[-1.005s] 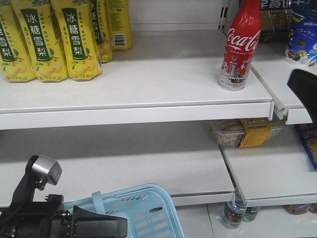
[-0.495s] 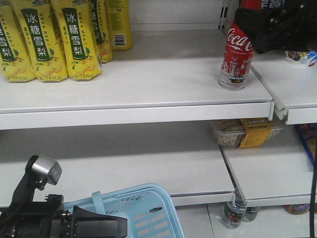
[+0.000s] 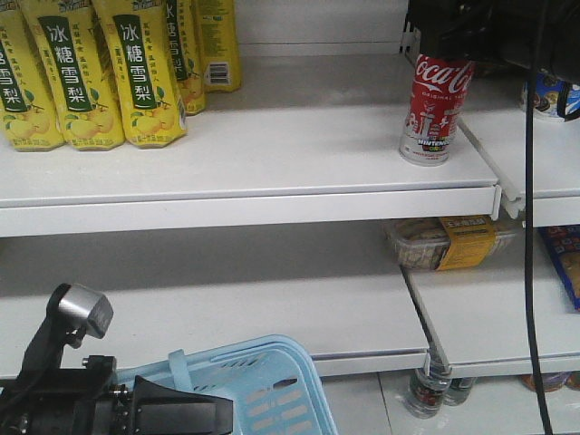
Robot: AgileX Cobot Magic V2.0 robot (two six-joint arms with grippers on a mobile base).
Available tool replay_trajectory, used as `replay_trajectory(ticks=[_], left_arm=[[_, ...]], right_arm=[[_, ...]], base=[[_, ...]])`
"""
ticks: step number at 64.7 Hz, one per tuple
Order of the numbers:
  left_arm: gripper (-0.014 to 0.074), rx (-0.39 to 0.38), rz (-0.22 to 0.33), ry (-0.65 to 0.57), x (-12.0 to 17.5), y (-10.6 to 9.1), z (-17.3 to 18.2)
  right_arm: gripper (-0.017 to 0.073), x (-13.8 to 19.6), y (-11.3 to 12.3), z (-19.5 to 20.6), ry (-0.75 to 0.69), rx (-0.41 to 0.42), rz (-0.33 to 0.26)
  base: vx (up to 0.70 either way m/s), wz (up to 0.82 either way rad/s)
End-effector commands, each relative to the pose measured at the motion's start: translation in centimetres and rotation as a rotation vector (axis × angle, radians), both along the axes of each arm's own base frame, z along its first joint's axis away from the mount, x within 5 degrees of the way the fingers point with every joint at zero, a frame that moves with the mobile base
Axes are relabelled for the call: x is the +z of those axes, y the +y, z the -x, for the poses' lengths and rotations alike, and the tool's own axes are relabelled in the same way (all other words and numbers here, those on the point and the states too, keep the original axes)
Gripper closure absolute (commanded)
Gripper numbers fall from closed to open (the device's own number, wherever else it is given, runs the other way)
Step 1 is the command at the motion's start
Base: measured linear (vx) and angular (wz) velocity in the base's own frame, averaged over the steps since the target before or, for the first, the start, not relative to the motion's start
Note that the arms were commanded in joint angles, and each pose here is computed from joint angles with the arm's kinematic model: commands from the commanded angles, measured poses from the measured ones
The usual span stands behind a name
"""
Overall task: Place coke in basket with both arms
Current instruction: 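Close the right gripper around the top of the Coca-Cola bottle, then lift the bottle off the shelf and lower it toward the basket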
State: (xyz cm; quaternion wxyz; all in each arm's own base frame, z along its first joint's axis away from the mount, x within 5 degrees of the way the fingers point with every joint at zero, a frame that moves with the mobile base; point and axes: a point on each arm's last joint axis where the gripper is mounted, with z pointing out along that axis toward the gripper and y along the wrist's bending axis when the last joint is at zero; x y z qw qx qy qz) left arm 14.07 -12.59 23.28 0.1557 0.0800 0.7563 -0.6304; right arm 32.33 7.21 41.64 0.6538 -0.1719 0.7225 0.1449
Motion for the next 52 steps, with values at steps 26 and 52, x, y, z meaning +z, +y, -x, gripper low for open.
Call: replay_trajectory(ticks=[26, 52], left_arm=[[0.0601, -0.119, 0.213, -0.036, 2.7, -0.3, 1.1], [0.0601, -0.119, 0.213, -0.036, 2.7, -0.3, 1.1]], right_arm=[[0.0564, 5.8, 1.0, 7.7, -0.103, 0.248, -0.016], [0.0563, 6.6, 0.5, 19.7, 0.126, 0.424, 0.115]], base=[[0.0, 0.0], [0.0, 0.0]])
